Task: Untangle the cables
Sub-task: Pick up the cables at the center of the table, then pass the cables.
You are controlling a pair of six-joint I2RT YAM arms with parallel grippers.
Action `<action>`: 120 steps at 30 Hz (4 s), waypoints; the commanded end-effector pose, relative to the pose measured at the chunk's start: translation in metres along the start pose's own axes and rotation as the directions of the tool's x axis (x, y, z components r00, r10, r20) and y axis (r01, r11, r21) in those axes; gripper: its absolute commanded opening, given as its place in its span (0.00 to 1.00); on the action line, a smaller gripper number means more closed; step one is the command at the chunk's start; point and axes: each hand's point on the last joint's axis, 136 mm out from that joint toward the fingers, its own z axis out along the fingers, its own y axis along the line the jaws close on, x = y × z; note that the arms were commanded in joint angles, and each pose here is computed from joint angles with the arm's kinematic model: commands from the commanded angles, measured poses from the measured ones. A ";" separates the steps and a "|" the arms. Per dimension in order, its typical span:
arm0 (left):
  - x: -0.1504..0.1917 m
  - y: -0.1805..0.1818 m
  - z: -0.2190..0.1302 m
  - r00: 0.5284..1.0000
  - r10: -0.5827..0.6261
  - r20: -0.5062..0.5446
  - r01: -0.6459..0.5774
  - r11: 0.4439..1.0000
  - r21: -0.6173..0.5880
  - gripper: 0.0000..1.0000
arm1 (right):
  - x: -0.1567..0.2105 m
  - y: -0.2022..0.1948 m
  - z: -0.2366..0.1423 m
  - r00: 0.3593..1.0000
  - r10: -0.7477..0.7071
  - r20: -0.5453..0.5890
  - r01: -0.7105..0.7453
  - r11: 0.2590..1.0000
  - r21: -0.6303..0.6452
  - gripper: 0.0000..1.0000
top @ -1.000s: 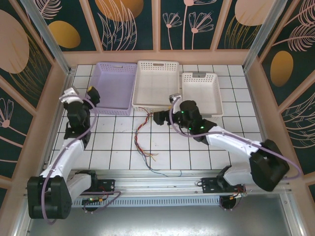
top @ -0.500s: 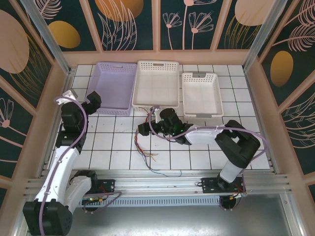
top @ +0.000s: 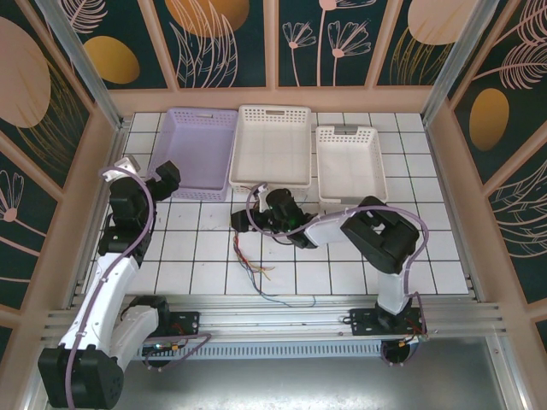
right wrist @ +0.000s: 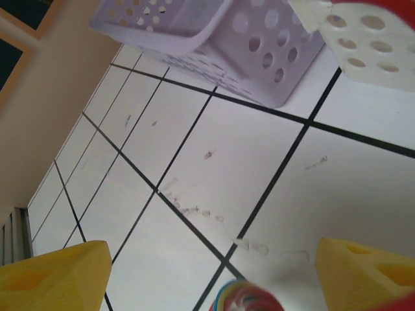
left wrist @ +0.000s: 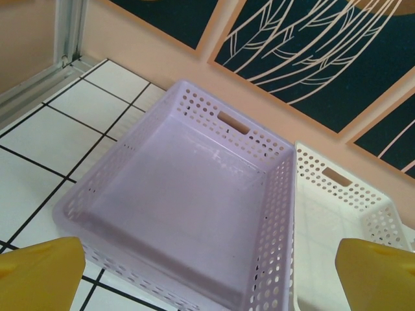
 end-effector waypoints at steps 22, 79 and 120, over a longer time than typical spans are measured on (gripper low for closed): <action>0.044 -0.042 -0.023 0.979 -0.113 -0.172 0.156 0.952 0.262 0.89 | -0.048 0.060 -0.015 0.994 -0.031 0.103 0.046 0.988 -0.147 0.00; 0.120 -0.190 -0.137 0.924 -0.013 -0.383 0.344 0.468 0.814 0.86 | -0.186 0.147 -0.102 0.984 0.174 0.027 -0.135 0.840 -0.526 0.00; 0.144 -0.193 -0.137 0.925 -0.001 -0.380 0.339 0.452 0.825 0.01 | -0.155 0.164 -0.124 0.991 0.123 0.050 -0.073 0.818 -0.570 0.00</action>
